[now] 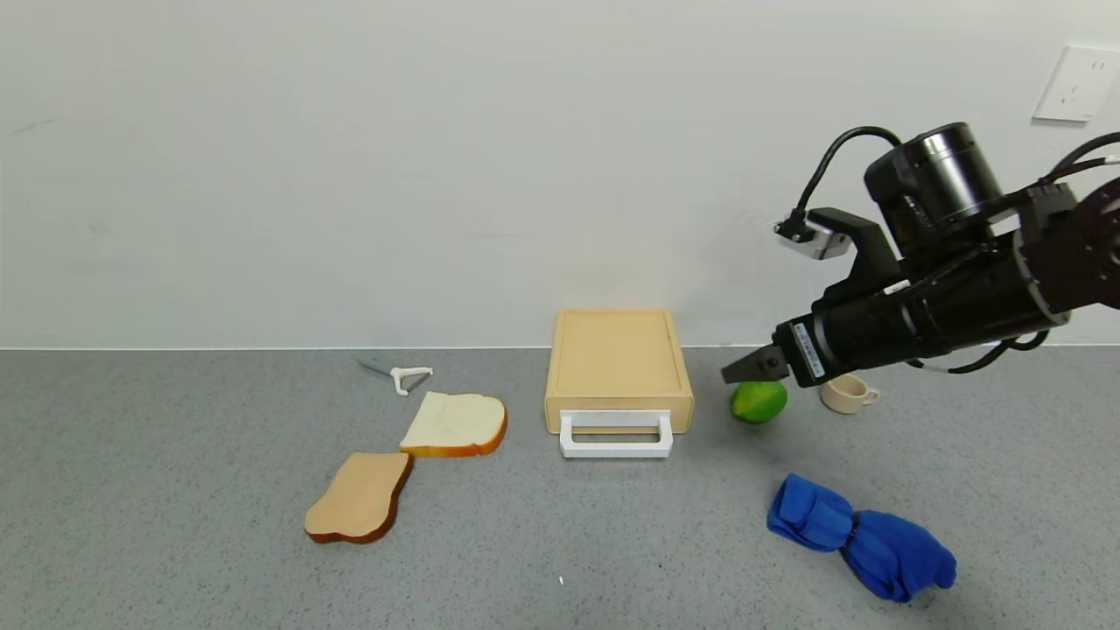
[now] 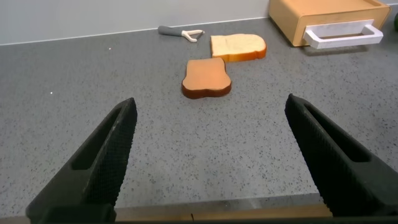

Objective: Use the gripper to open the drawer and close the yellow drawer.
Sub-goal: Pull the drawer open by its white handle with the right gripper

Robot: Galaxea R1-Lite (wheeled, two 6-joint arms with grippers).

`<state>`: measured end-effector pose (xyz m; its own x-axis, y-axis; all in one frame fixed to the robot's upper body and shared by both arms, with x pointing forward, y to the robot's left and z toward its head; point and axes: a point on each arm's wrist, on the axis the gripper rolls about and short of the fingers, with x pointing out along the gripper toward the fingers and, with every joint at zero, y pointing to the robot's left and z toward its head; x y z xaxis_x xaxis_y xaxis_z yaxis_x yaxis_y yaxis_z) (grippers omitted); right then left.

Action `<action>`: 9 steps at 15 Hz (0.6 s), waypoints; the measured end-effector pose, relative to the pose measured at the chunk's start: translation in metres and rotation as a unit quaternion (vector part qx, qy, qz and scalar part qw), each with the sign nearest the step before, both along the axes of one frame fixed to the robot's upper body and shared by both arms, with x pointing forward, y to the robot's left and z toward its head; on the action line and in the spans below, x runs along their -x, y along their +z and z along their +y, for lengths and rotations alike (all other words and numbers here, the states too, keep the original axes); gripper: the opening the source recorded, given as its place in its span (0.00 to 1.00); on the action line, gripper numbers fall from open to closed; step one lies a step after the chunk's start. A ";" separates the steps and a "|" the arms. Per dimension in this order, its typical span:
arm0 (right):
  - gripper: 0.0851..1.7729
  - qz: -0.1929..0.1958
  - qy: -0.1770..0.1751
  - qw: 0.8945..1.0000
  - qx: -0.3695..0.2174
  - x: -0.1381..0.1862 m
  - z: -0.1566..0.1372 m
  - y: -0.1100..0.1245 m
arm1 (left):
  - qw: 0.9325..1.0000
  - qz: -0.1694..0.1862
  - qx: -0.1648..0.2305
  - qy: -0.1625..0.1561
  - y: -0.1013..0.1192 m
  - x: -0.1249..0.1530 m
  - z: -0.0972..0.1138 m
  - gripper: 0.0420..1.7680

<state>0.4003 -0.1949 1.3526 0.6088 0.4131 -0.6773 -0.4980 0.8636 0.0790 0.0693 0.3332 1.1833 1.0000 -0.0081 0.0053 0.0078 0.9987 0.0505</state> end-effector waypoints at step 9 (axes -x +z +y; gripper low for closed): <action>0.67 0.035 0.021 0.999 0.007 -0.030 0.040 -0.035 | 1.000 0.000 0.000 0.000 0.000 0.000 0.000 0.97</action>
